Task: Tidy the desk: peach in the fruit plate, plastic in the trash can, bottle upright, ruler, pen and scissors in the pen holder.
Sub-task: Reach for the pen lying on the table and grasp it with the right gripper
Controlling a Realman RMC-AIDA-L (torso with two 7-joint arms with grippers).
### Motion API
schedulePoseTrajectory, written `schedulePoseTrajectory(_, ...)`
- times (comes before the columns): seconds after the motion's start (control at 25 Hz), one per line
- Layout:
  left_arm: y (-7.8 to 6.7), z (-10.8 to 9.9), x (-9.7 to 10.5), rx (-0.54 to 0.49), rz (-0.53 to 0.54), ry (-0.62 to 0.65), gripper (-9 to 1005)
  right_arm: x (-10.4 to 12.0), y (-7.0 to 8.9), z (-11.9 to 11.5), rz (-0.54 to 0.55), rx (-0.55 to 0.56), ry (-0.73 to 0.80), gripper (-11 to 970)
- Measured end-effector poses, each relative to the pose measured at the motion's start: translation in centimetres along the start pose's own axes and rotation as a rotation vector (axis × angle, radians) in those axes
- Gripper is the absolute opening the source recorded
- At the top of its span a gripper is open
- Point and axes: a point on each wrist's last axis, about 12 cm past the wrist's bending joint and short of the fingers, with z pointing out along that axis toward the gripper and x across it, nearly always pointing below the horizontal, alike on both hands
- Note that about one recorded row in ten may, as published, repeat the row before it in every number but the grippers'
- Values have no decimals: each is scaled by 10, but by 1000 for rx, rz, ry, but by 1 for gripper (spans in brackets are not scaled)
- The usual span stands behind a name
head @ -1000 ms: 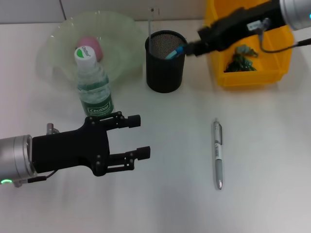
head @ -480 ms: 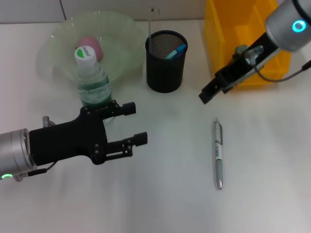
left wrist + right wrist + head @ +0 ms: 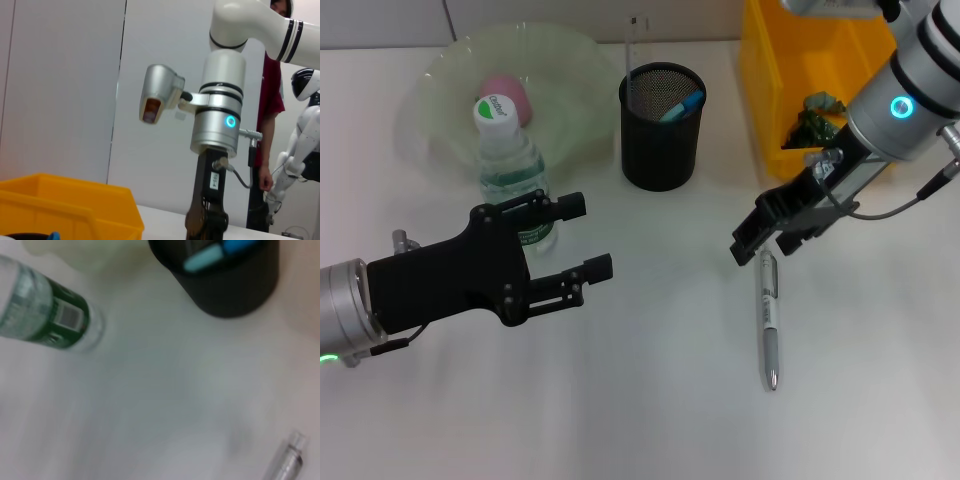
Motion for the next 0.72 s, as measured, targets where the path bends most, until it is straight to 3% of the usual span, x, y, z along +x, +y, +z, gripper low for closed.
schedulePoseTrajectory(0.36, -1, 1, 0, -2, 31, -14, 747, -2, -10, 26, 51, 95, 118, 636)
schedulePoseTrajectory(0.72, -2, 1, 1, -9, 36, -30, 747, -11, -9, 28, 15, 194, 118, 635)
